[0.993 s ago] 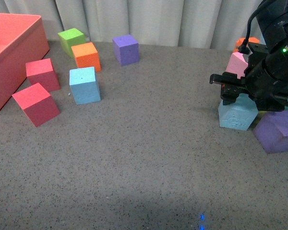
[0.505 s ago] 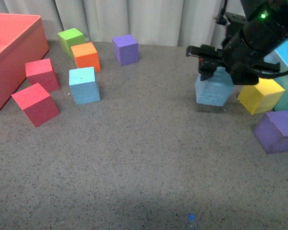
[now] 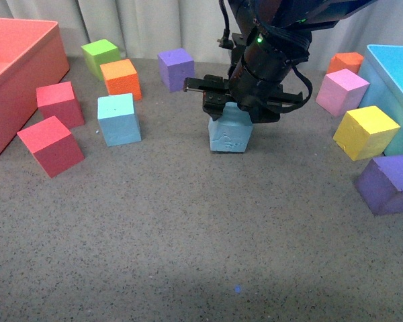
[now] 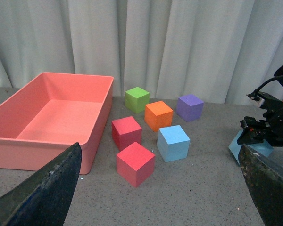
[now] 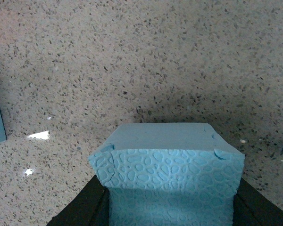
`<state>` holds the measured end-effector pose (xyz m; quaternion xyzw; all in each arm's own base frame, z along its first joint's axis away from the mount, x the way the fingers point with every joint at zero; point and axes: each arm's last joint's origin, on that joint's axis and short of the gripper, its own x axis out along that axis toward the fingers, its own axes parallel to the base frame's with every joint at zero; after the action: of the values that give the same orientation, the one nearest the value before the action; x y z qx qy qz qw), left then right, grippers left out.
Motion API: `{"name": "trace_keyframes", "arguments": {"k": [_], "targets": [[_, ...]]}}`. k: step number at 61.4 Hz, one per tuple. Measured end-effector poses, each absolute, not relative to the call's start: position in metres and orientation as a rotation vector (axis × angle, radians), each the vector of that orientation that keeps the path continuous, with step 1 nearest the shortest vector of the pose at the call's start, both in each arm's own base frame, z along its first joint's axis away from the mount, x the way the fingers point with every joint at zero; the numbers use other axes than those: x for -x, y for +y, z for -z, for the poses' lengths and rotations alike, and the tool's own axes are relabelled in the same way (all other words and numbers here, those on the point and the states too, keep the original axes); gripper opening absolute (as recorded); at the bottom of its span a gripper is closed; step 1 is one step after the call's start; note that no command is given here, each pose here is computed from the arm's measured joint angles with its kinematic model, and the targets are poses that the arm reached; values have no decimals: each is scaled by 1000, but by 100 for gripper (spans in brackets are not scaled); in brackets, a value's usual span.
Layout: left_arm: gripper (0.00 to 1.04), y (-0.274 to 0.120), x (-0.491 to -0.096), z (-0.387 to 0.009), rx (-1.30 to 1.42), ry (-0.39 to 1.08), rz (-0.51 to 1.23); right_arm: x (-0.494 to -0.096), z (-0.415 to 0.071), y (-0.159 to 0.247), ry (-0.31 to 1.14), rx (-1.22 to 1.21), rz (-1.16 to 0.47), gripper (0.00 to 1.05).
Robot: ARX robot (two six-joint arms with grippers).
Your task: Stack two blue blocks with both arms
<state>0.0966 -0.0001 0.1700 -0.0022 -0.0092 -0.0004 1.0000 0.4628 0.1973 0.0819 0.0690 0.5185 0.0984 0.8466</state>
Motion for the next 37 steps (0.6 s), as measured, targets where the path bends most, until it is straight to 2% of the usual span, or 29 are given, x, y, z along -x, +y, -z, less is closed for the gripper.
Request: {"name": "trace_keyframes", "arguments": {"k": [15,33,37], "targets": [[98,0,-97,-170,4,-18,1,-465,-81,203,1105,-132,-196,46],[98,0,-97,-170,4,-18,1,-464,-77,198,1108,-155,-190,95],[98,0,-97,-170,4,-18,1,-463,-78,196,1109,-156,-189,95]]}}
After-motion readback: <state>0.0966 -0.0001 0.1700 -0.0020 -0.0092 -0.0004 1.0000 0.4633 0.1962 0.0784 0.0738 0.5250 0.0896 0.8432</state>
